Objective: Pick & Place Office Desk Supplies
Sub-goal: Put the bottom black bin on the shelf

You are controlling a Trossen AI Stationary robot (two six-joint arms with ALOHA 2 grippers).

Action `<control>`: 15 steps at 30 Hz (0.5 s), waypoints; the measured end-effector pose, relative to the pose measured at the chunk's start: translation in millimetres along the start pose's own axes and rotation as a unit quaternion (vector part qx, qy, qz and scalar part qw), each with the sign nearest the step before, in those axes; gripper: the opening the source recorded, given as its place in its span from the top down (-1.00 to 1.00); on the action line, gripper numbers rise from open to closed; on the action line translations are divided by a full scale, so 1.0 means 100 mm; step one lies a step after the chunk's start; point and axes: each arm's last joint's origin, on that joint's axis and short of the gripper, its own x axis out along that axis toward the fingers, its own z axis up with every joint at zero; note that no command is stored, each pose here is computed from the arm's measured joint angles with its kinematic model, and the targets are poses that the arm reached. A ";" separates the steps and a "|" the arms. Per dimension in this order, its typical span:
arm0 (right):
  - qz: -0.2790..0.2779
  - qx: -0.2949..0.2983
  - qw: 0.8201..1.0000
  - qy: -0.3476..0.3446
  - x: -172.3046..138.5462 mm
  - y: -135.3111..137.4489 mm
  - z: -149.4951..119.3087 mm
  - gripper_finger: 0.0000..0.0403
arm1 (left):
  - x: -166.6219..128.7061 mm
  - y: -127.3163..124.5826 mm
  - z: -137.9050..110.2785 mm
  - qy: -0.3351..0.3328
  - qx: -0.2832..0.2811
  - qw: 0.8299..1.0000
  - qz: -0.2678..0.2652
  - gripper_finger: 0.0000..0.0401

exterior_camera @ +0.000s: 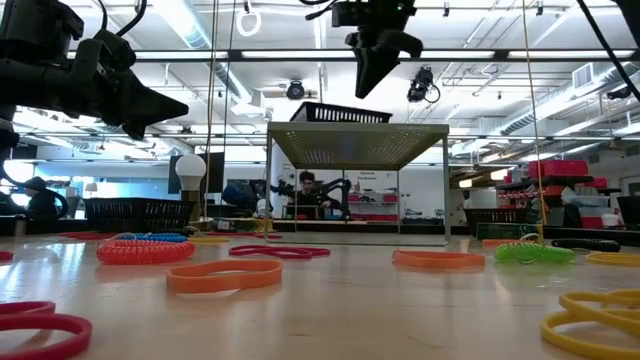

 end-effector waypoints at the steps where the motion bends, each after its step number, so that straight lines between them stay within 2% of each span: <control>1: -0.005 0.032 0.999 0.001 -0.01 0.00 0.00 0.70 | 0.00 0.00 0.00 0.000 -0.002 1.000 0.000 0.95; 4: -0.024 0.145 0.989 -0.004 -0.03 -0.03 0.00 0.61 | 0.00 0.00 0.00 0.000 -0.005 1.000 0.000 0.95; 6: -0.031 0.237 0.971 -0.019 -0.03 -0.04 0.03 0.52 | 0.00 0.00 0.00 0.000 -0.006 1.000 0.000 0.95; 8: -0.032 0.348 0.935 -0.051 -0.04 -0.07 0.08 0.41 | 0.00 0.00 0.00 0.000 -0.006 1.000 0.000 0.95; 12: 0.009 0.532 0.838 -0.120 -0.04 -0.17 0.17 0.20 | 0.00 0.00 0.00 0.000 -0.006 1.000 0.000 0.95; 14: 0.042 0.569 0.808 -0.144 0.00 -0.20 0.22 0.12 | 0.00 0.00 0.00 0.000 -0.003 1.000 0.000 0.95; 15: 0.051 0.573 0.805 -0.149 0.03 -0.20 0.25 0.09 | 0.00 0.00 0.00 0.000 -0.001 1.000 0.000 0.95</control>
